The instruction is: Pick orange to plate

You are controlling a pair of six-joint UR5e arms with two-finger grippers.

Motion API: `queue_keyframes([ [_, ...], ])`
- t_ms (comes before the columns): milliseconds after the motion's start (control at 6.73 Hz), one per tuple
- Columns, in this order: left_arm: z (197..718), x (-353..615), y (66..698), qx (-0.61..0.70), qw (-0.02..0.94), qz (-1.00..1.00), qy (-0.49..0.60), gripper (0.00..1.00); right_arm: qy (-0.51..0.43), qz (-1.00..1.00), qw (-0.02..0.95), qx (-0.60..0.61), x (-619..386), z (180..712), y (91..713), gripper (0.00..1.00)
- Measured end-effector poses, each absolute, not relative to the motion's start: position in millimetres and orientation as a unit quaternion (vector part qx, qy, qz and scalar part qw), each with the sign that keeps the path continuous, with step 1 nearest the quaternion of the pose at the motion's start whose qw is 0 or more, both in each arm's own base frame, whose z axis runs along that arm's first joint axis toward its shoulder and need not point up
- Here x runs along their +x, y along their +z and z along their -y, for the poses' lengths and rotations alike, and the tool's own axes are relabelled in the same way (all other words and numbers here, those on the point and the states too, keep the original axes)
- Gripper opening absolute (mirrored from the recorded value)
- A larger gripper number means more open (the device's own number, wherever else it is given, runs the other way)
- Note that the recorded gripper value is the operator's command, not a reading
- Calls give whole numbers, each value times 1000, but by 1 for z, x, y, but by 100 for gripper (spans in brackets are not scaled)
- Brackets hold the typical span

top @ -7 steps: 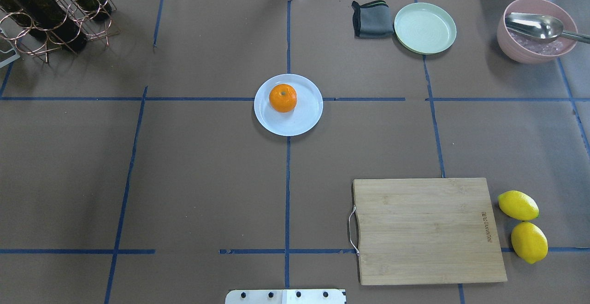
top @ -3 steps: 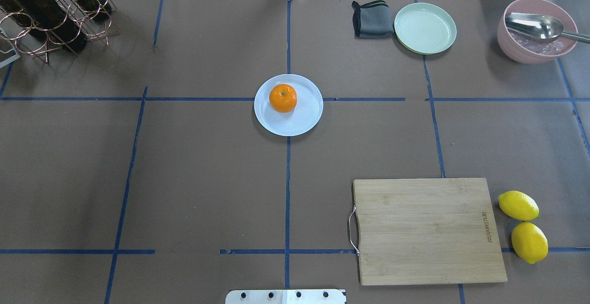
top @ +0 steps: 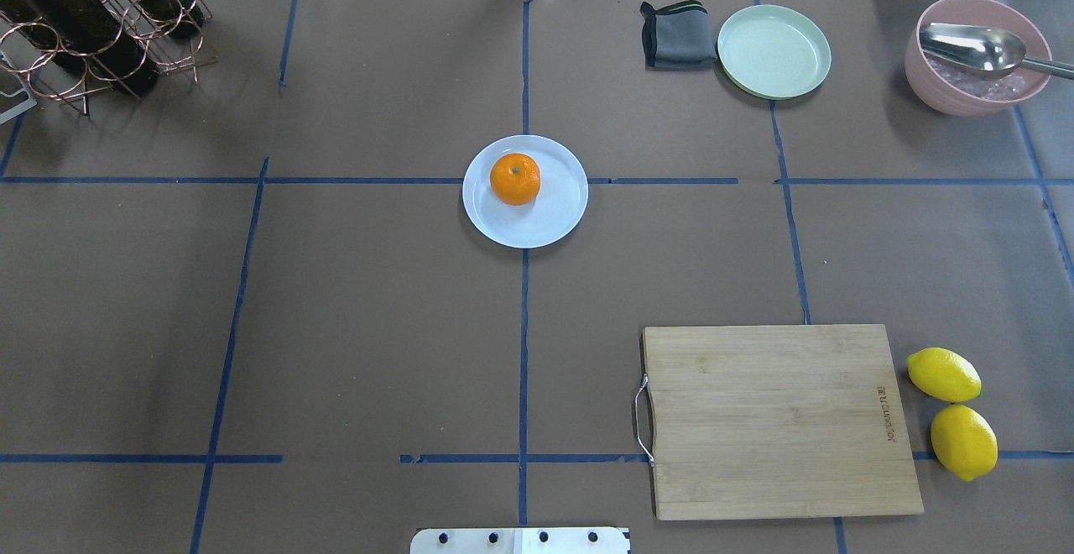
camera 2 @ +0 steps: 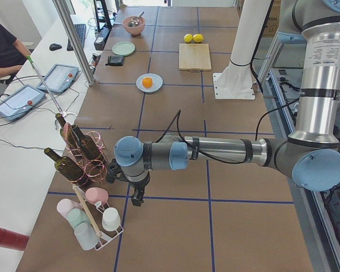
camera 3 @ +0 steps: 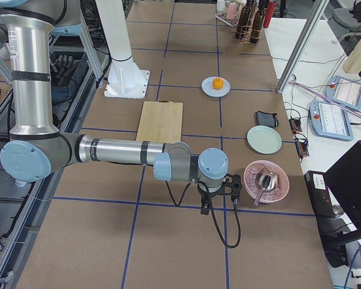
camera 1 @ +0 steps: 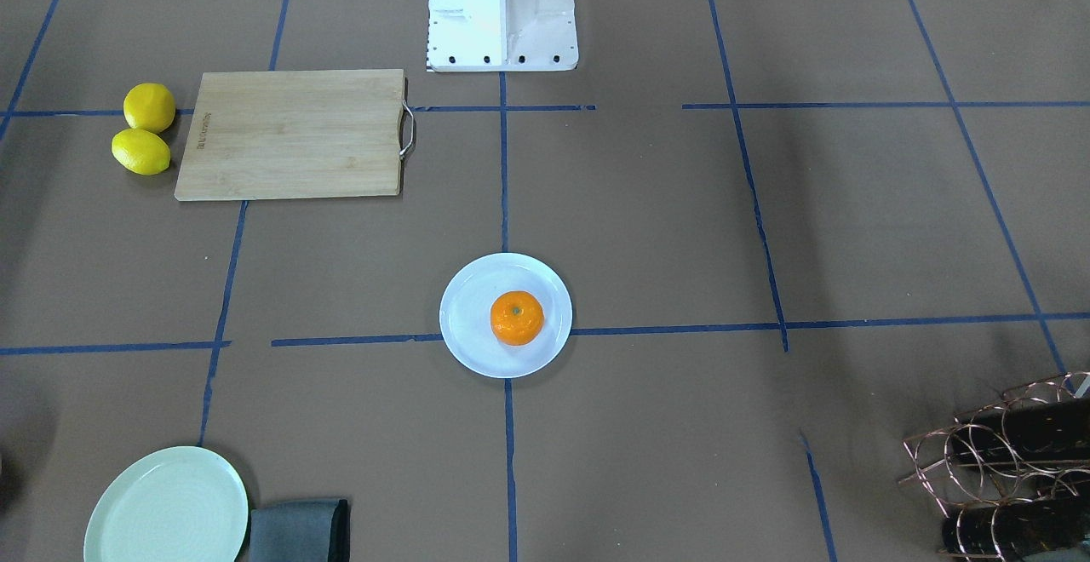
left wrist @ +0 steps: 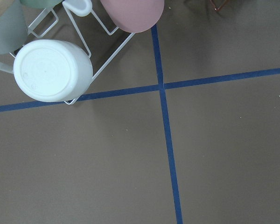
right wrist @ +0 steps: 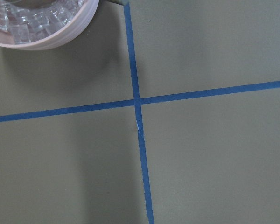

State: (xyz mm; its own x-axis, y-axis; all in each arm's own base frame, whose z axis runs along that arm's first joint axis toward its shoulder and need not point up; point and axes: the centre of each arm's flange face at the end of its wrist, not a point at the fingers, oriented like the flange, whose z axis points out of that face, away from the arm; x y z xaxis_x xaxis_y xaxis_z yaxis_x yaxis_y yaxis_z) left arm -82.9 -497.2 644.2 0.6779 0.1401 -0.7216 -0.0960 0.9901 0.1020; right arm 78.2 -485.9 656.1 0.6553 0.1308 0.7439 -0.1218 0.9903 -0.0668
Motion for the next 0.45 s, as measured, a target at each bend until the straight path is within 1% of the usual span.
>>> queue_keyframes([
  [446, 497, -86, 643, 30, 916, -396, 62, 100, 69, 408, 910, -5, 78, 486, 657, 100],
])
